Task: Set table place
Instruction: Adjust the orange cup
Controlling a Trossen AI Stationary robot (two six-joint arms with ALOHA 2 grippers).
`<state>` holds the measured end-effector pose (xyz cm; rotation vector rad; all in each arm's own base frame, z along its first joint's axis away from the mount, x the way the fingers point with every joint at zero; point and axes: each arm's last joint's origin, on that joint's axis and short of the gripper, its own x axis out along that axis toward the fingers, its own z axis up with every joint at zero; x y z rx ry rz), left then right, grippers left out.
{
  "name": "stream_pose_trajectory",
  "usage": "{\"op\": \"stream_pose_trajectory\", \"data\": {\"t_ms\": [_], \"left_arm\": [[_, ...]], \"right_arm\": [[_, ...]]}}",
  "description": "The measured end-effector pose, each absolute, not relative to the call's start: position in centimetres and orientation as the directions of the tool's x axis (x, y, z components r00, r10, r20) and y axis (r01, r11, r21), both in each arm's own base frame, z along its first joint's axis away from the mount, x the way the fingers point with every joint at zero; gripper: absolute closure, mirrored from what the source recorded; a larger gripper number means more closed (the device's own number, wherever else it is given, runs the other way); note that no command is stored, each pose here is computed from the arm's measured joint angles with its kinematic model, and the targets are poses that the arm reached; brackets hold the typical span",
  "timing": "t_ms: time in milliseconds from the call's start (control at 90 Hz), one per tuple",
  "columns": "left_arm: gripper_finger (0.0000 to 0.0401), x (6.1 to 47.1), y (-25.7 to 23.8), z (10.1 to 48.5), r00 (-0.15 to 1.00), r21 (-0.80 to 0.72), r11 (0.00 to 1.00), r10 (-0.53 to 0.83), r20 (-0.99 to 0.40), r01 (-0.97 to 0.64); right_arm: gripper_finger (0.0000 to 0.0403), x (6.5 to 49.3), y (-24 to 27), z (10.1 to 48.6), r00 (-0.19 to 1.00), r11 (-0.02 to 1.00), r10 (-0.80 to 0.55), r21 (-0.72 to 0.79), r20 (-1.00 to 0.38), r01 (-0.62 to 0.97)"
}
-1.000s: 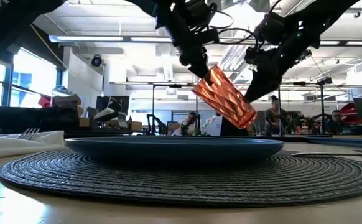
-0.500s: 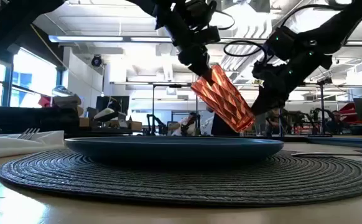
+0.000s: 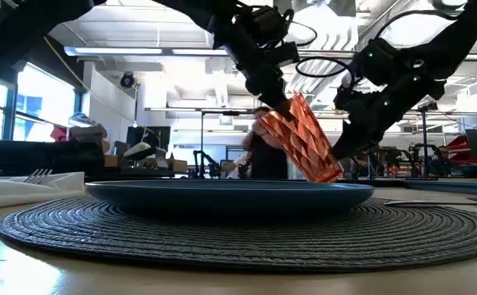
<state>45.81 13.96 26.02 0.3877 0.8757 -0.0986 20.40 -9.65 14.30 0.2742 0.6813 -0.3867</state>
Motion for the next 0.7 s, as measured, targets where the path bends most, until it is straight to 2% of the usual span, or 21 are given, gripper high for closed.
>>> {"op": "stream_pose_trajectory", "data": {"t_ms": [500,700], "left_arm": [[0.0401,46.3,13.7,25.7,0.66,0.282,0.929,0.056,-0.749,0.241],[0.0401,46.4,14.0,26.0,0.68,0.281,0.934,0.057,-0.731,0.223]], "right_arm": [[0.0403,21.9,-10.0,12.1,0.71,0.894,-0.258,0.116,-0.655,0.432],[0.0403,20.9,-9.6,14.1,0.696,0.897,-0.259,0.1,-0.669,0.43]]}}
